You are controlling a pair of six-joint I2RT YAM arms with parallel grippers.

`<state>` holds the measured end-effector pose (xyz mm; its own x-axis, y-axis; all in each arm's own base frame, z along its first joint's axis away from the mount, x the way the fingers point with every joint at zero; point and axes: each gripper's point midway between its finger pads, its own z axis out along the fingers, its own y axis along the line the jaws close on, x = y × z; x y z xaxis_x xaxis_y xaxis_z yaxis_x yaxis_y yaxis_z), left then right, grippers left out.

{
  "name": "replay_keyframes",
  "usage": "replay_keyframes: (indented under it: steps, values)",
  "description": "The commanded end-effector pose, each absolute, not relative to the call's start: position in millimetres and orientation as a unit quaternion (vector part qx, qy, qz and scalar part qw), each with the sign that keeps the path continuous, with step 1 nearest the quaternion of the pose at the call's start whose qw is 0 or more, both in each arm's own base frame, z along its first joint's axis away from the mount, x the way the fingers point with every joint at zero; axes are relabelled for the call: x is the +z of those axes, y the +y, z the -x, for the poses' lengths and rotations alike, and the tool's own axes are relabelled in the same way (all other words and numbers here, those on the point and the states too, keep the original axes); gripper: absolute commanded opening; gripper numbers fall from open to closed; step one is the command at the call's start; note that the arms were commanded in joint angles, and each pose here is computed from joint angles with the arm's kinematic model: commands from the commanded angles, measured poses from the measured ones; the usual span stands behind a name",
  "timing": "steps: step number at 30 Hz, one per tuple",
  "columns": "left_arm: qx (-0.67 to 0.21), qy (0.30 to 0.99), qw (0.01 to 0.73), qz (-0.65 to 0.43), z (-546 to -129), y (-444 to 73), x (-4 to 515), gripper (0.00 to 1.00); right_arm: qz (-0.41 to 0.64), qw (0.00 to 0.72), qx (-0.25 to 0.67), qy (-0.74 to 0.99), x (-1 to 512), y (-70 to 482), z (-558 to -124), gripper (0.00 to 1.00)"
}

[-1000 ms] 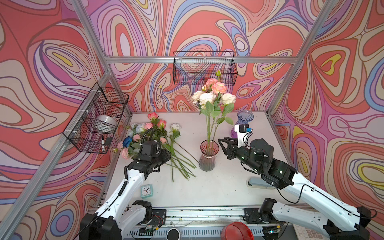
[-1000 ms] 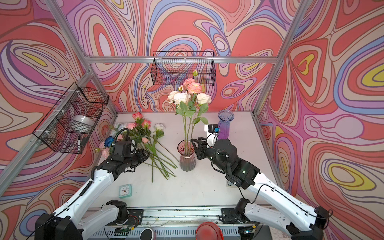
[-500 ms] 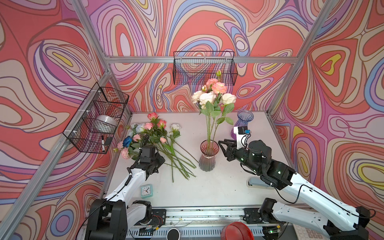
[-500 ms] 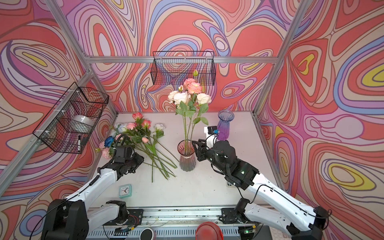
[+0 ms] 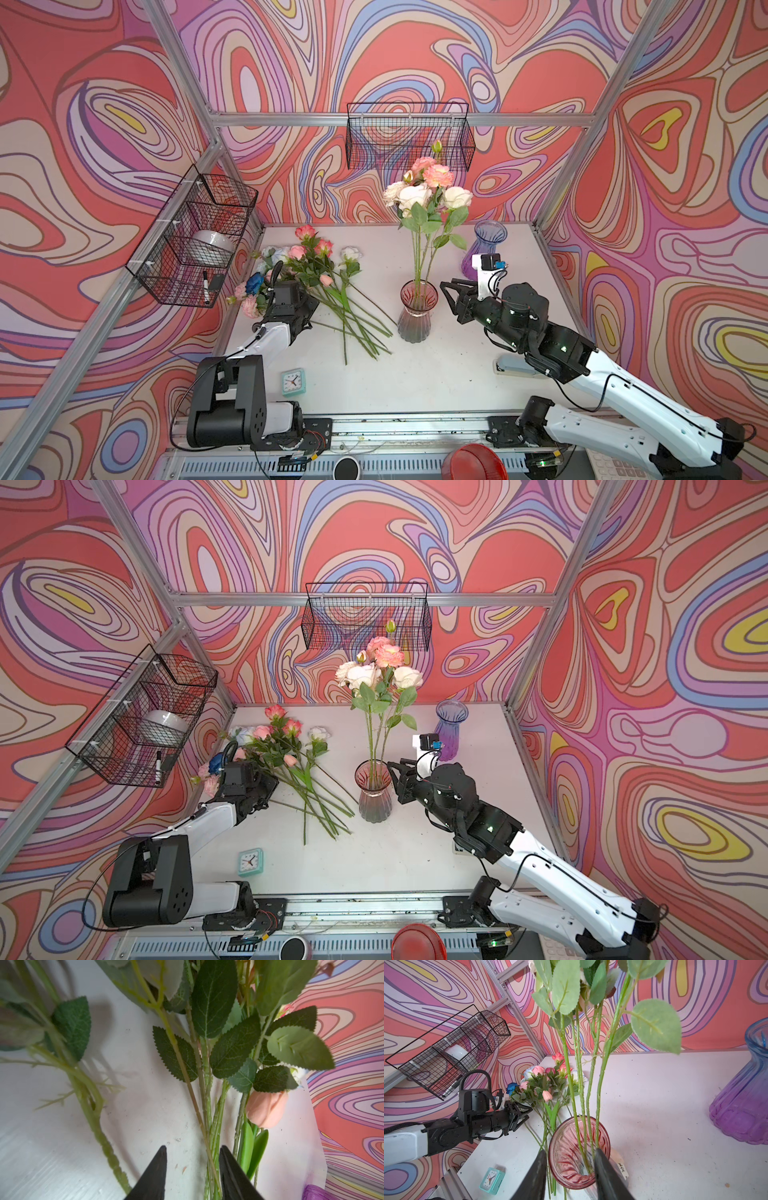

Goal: Arrange the flowers into the vase
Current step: 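Hold the roses in the vase with the right gripper while the left grasps stems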

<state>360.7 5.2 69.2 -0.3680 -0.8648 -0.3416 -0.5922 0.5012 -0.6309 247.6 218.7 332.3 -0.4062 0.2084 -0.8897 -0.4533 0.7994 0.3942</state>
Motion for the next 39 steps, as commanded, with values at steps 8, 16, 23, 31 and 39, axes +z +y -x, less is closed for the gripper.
replay_keyframes:
  steps: [8,16,23,31,39]
  values:
    - [-0.226,0.786,0.346,0.461,-394,10,68,0.31,0.075,0.545,0.288,0.784,330,207,-246,0.39]
    - [-0.227,0.786,0.339,0.465,-393,10,57,0.11,0.076,0.545,0.285,0.785,330,208,-248,0.39]
    - [-0.236,0.779,0.351,0.463,-390,9,74,0.0,0.074,0.545,0.285,0.785,330,208,-247,0.39]
    - [-0.247,0.779,0.371,0.441,-386,5,118,0.0,0.074,0.543,0.284,0.787,329,209,-249,0.39]
    - [-0.239,0.795,0.41,0.379,-377,-2,174,0.0,0.075,0.542,0.284,0.787,328,211,-250,0.4]
